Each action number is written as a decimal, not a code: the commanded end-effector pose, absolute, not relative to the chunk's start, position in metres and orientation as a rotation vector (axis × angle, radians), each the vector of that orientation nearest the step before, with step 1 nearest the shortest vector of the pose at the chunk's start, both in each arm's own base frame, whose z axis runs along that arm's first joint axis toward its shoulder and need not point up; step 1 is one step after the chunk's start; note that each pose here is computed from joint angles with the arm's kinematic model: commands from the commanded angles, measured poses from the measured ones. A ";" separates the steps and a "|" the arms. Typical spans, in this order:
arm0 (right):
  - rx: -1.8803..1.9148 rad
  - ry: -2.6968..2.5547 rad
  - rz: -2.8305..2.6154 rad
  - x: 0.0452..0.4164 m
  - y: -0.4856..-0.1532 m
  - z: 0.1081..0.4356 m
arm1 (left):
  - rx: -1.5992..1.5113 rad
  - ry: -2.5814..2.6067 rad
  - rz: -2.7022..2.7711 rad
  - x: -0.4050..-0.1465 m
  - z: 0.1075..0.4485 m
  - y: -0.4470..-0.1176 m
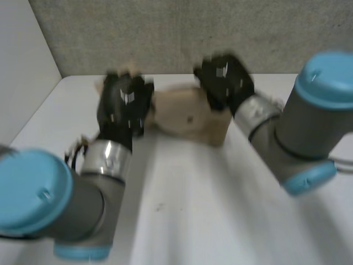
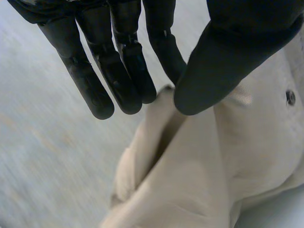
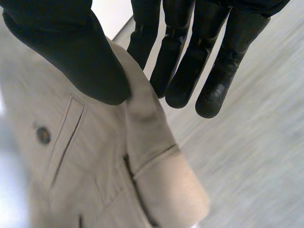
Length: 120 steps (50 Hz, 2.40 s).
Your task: Fold the shorts.
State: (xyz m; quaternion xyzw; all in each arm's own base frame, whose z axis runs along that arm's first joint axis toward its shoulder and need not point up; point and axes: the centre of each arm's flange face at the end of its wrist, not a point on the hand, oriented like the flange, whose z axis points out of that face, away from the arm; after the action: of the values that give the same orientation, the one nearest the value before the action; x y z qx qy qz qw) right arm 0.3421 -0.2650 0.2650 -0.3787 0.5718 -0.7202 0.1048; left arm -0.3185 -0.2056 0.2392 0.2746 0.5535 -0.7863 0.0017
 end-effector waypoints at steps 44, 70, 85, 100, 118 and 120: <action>-1.268 2.133 -1.732 0.269 -0.219 0.142 | 1.330 2.322 -2.029 -0.234 0.144 -0.305; -1.337 2.138 -1.697 0.271 -0.215 0.131 | 1.419 2.312 -1.961 -0.235 0.129 -0.288; -1.344 2.148 -1.678 0.270 -0.213 0.128 | 1.416 2.315 -1.936 -0.248 0.117 -0.299; -1.337 2.153 -1.695 0.270 -0.214 0.132 | 1.378 2.296 -1.905 -0.243 0.139 -0.289; -1.431 2.185 -1.575 0.264 -0.195 0.193 | 1.324 2.412 -1.438 -0.201 0.216 -0.137; -1.497 2.202 -1.527 0.260 -0.191 0.192 | 1.397 2.396 -1.419 -0.203 0.212 -0.118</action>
State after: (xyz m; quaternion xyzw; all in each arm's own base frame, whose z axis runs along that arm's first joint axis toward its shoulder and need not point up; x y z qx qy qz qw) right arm 0.2684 -0.2053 0.1875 -0.4469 0.7034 -0.5506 0.0496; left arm -0.2037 -0.1647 0.2204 0.4097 0.7655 -0.4959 0.0185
